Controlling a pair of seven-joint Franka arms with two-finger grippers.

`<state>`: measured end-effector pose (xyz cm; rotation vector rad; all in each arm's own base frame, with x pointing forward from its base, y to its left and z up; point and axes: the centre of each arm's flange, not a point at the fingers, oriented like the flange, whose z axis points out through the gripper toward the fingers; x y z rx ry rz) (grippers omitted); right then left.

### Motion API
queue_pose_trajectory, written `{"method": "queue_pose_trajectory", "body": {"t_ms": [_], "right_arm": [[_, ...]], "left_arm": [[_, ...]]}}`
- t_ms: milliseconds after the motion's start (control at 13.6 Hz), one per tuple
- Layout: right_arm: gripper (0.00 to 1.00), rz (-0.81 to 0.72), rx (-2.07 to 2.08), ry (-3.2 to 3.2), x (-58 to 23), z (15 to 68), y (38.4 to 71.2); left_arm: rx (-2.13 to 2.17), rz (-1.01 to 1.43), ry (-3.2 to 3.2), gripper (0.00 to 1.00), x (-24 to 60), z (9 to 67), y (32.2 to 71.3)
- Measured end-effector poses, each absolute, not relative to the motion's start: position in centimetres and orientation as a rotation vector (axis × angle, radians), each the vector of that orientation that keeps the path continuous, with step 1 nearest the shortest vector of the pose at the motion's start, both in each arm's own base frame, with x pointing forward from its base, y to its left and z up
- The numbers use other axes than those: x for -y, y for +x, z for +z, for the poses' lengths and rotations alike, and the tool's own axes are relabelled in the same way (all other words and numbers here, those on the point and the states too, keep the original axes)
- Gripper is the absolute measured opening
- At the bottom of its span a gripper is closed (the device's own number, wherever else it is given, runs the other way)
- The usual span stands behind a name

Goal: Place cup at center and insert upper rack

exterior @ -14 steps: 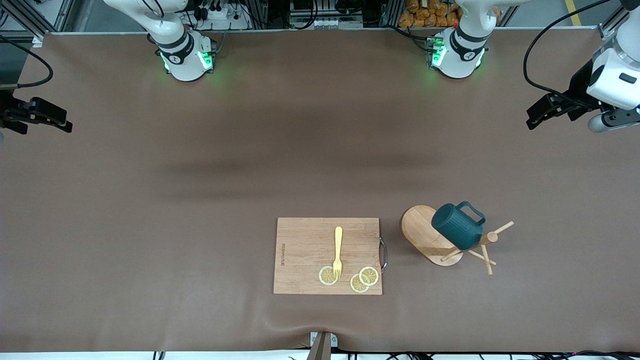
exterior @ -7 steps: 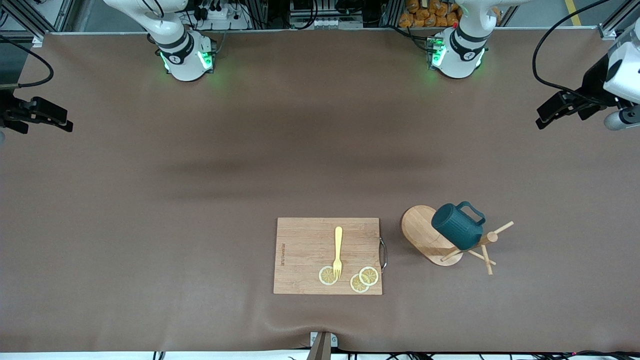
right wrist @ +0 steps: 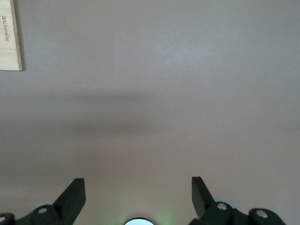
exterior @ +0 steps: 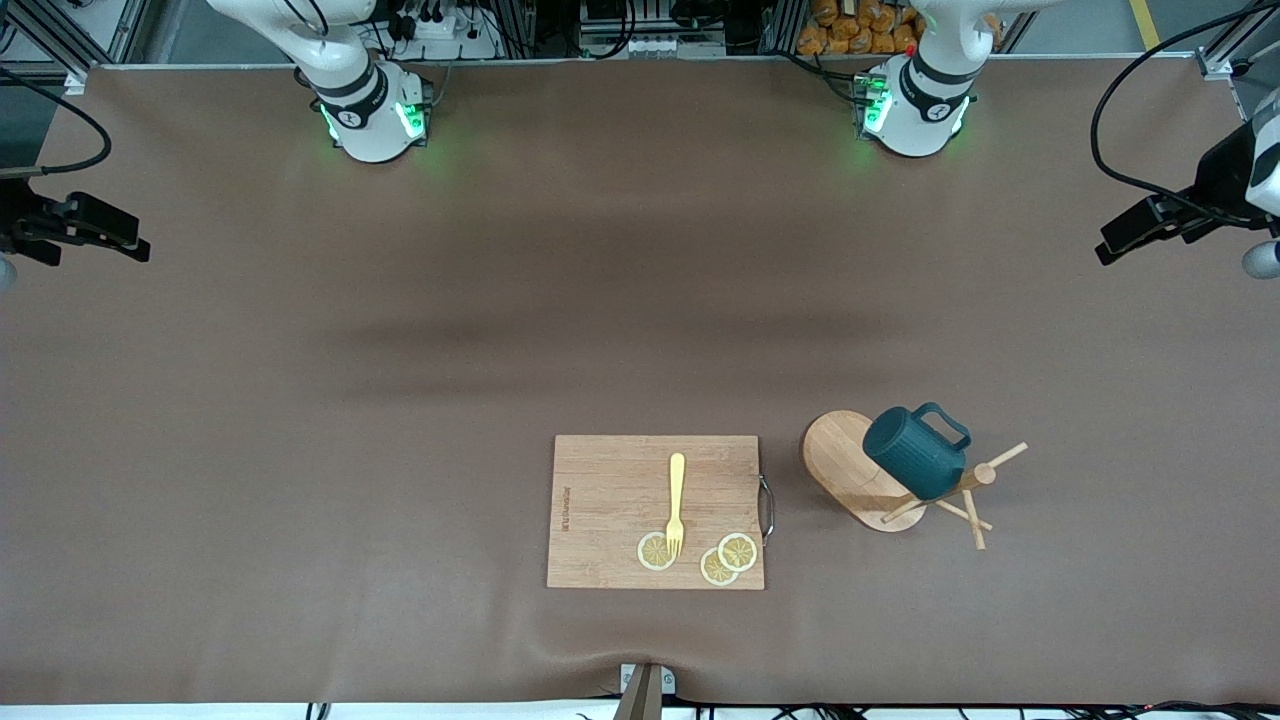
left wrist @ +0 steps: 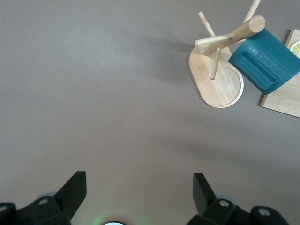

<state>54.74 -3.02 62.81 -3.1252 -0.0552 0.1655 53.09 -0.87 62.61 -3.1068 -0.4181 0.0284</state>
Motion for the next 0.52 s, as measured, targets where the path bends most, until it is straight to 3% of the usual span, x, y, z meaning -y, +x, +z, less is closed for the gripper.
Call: {"method": "queue_pose_trajectory", "body": {"t_ms": [516], "right_arm": [[1.00, 0.166, 0.071, -3.125, 2.45, 62.81, 54.77]], "left_arm": [[0.413, 0.052, -3.103, 1.00, 1.03, 63.94, 52.18]]}}
